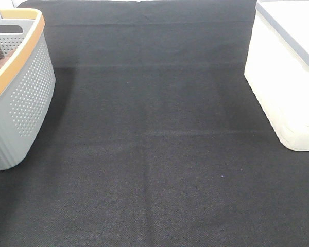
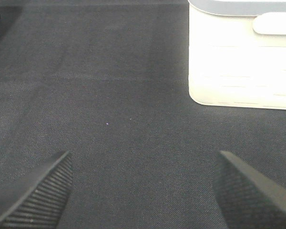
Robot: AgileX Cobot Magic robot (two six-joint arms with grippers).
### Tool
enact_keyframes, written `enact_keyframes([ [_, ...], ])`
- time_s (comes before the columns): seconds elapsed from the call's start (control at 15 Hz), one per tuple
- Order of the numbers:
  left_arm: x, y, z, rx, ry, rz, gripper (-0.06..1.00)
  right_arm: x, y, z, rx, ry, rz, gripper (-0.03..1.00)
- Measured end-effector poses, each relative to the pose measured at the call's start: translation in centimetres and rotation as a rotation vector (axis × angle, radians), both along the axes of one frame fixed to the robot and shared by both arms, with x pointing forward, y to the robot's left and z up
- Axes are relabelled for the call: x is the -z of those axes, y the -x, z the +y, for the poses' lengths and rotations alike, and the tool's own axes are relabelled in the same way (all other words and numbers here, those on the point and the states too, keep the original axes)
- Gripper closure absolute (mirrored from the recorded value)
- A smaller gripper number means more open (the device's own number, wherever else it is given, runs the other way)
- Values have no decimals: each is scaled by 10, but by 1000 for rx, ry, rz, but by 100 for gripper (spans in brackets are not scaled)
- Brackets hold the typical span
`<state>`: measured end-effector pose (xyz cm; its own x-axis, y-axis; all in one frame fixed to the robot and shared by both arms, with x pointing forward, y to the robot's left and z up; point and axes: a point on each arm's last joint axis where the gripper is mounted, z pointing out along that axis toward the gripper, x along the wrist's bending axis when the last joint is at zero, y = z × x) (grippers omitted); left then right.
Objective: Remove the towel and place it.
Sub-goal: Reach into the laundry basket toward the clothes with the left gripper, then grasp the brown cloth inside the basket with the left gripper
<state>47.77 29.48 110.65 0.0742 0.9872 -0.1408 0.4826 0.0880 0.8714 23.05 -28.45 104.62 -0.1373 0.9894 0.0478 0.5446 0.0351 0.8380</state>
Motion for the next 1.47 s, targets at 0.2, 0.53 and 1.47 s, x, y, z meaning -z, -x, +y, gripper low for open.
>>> enact_keyframes([
  [0.2, -12, -59, 4, 14, -75, 6, 12, 0, 0, 0, 0, 0, 0, 20],
  [0.53, -28, -127, 13, 10, -208, 3, 12, 0, 0, 0, 0, 0, 0, 20],
  [1.47, 60, -228, 72, -332, -208, 540, 12, 0, 0, 0, -1, -1, 0, 20],
])
